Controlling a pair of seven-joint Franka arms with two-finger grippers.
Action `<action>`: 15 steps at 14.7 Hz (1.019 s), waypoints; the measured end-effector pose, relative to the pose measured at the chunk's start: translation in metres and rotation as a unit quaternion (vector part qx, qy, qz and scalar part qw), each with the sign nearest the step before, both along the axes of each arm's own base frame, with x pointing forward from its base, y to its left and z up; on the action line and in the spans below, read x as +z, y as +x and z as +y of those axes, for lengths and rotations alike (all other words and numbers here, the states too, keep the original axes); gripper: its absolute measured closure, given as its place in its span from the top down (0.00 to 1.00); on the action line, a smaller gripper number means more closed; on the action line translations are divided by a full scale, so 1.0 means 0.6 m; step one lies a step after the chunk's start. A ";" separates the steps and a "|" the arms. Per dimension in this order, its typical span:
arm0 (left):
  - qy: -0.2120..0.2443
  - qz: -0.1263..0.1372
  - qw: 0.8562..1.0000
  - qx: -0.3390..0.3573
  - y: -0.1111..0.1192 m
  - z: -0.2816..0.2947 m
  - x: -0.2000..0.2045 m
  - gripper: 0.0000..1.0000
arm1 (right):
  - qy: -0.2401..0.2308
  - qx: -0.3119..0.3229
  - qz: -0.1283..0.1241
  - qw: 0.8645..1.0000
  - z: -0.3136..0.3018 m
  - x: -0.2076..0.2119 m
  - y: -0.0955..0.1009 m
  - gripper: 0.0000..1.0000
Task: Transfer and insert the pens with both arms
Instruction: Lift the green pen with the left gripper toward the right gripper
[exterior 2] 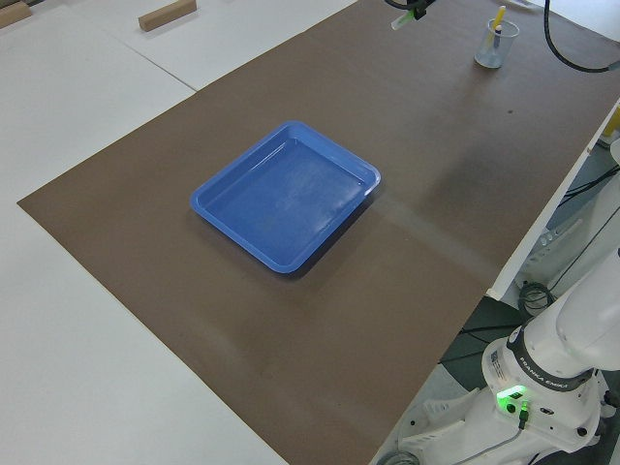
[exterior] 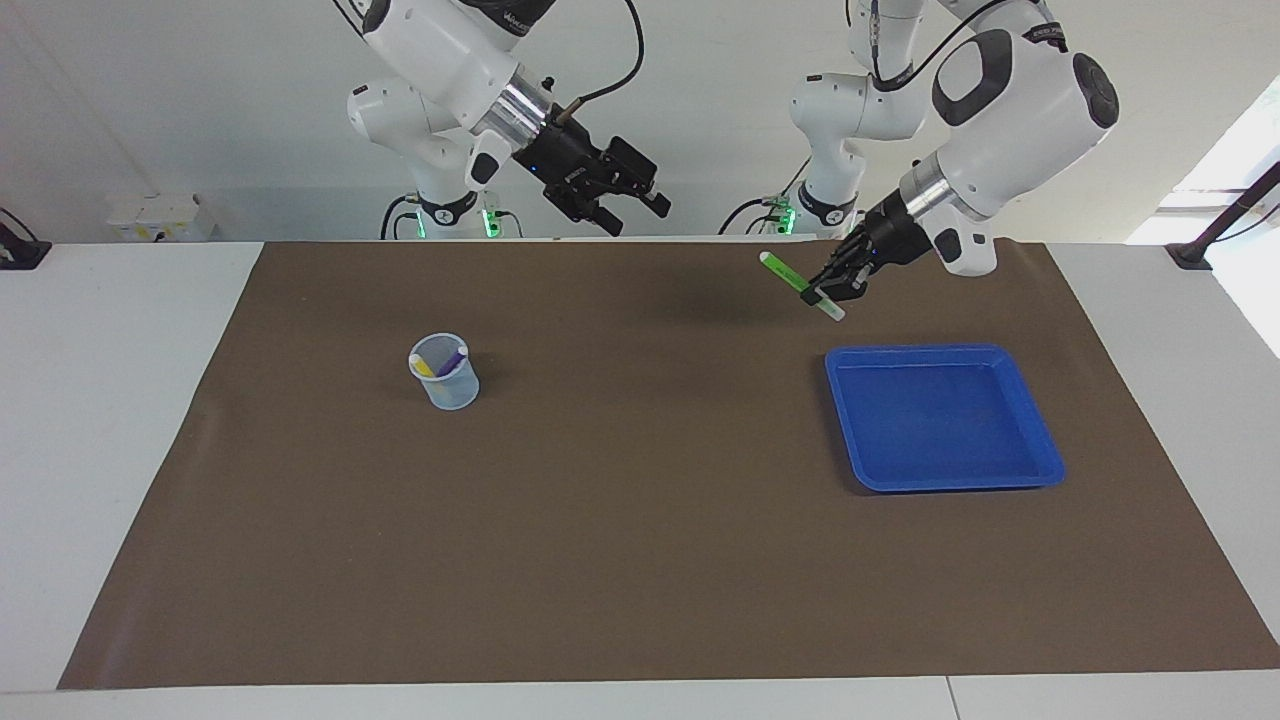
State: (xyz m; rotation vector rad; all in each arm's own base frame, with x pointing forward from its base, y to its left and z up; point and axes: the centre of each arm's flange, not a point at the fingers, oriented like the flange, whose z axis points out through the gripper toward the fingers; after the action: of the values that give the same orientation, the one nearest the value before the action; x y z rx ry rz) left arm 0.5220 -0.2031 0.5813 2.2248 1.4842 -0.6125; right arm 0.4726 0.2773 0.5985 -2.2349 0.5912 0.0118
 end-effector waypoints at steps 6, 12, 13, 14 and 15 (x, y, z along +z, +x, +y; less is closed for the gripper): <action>-0.021 0.051 0.998 0.035 -0.026 -0.060 0.008 0.17 | 0.005 -0.001 -0.006 1.000 0.040 -0.003 -0.020 1.00; -0.033 0.064 0.996 0.042 -0.041 -0.092 0.003 0.17 | 0.006 0.001 -0.020 1.000 0.086 -0.022 -0.029 0.79; -0.034 0.065 0.996 0.042 -0.044 -0.096 0.002 0.17 | 0.006 0.002 -0.021 1.000 0.091 -0.024 -0.028 0.78; -0.034 0.065 0.996 0.043 -0.047 -0.097 0.002 0.17 | 0.006 0.003 -0.021 1.000 0.095 -0.026 -0.028 0.77; -0.034 0.065 0.996 0.043 -0.048 -0.097 0.002 0.17 | 0.006 0.004 -0.020 1.000 0.097 -0.028 -0.027 0.74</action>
State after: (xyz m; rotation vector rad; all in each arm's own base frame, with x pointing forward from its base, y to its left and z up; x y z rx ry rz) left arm 0.4930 -0.2614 0.5824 2.0914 1.5893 -0.7823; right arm 0.4563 0.3357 0.5819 -2.2209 0.5597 -0.0259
